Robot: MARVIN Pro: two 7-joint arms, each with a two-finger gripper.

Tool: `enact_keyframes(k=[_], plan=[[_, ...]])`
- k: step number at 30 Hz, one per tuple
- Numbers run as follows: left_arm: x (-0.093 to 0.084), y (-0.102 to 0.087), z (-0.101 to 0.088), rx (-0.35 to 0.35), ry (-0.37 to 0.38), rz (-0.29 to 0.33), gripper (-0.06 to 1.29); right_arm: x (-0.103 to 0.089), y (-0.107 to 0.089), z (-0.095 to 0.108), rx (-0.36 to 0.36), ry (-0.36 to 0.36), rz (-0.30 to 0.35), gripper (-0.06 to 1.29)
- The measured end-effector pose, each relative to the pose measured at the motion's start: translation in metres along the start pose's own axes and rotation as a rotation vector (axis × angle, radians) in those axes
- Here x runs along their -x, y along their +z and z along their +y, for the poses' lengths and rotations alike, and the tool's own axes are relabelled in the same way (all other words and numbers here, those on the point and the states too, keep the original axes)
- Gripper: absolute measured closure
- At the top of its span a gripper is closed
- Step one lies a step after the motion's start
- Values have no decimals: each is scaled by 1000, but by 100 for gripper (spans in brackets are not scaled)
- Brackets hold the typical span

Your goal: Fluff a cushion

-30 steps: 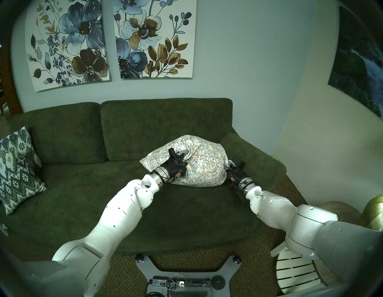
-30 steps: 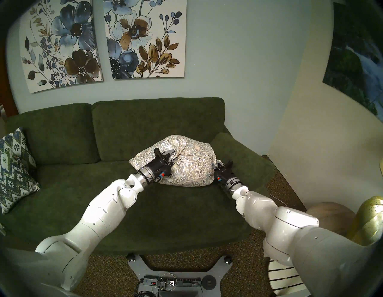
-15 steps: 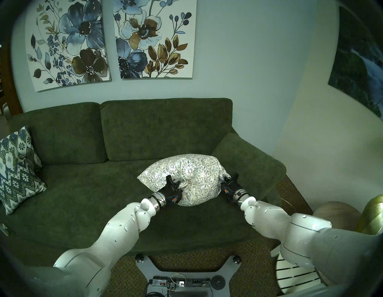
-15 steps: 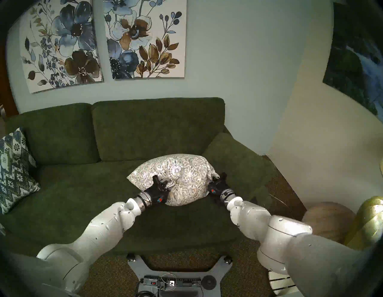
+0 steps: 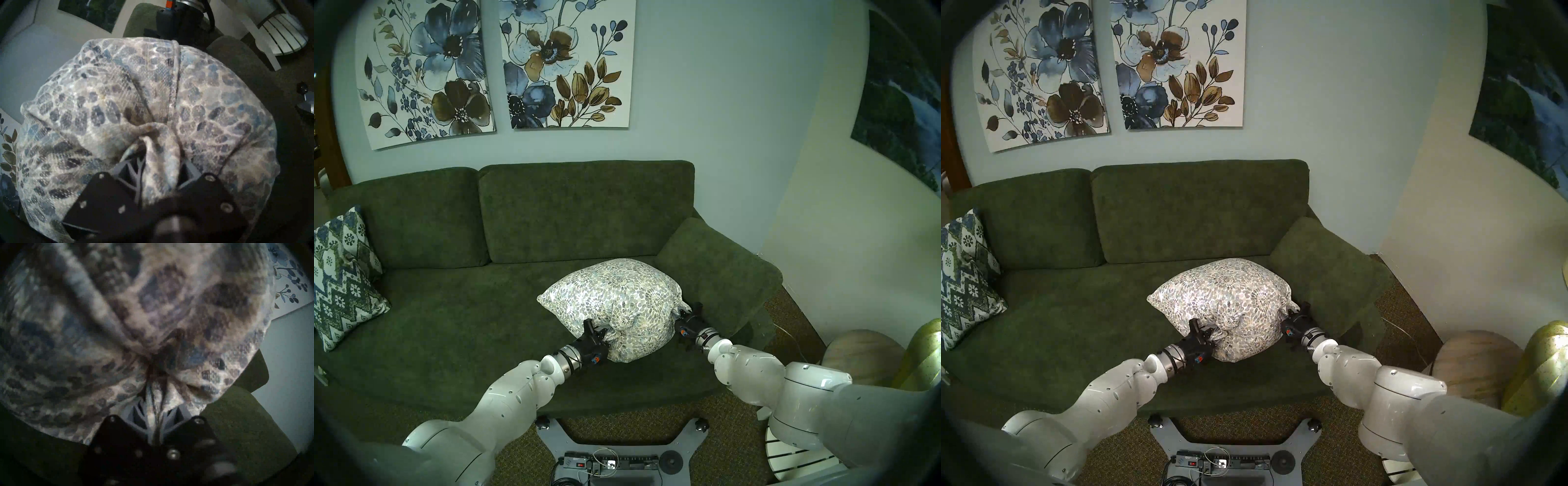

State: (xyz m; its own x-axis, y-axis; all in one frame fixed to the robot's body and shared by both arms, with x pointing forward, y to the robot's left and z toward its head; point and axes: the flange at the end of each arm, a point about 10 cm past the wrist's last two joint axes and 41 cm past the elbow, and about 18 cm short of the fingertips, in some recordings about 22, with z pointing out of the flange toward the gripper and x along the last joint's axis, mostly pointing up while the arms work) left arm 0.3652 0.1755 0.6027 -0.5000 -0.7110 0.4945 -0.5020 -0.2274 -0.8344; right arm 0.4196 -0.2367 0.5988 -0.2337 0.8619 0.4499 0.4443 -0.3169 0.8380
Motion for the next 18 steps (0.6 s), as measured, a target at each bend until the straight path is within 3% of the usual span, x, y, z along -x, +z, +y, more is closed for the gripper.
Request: enact_keyframes(k=[14,15,16,17,18], plan=[[6,-4,-4,-26,-21,29,102,-1,1,-5,-9,9,-21,125],[6,-5,-3,-28,-24,31,99,-1,1,-6,-11,10,-23,125],[7,-6,-3,-30,-27,31,79,-1,0,-7,-14,11,-25,125],[7,-6,-2,-32,-30,32,48,-1,0,-8,-18,11,-27,125],[8,-7,-2,-34,-33,32,44,-1,-1,-10,-24,12,-31,121]])
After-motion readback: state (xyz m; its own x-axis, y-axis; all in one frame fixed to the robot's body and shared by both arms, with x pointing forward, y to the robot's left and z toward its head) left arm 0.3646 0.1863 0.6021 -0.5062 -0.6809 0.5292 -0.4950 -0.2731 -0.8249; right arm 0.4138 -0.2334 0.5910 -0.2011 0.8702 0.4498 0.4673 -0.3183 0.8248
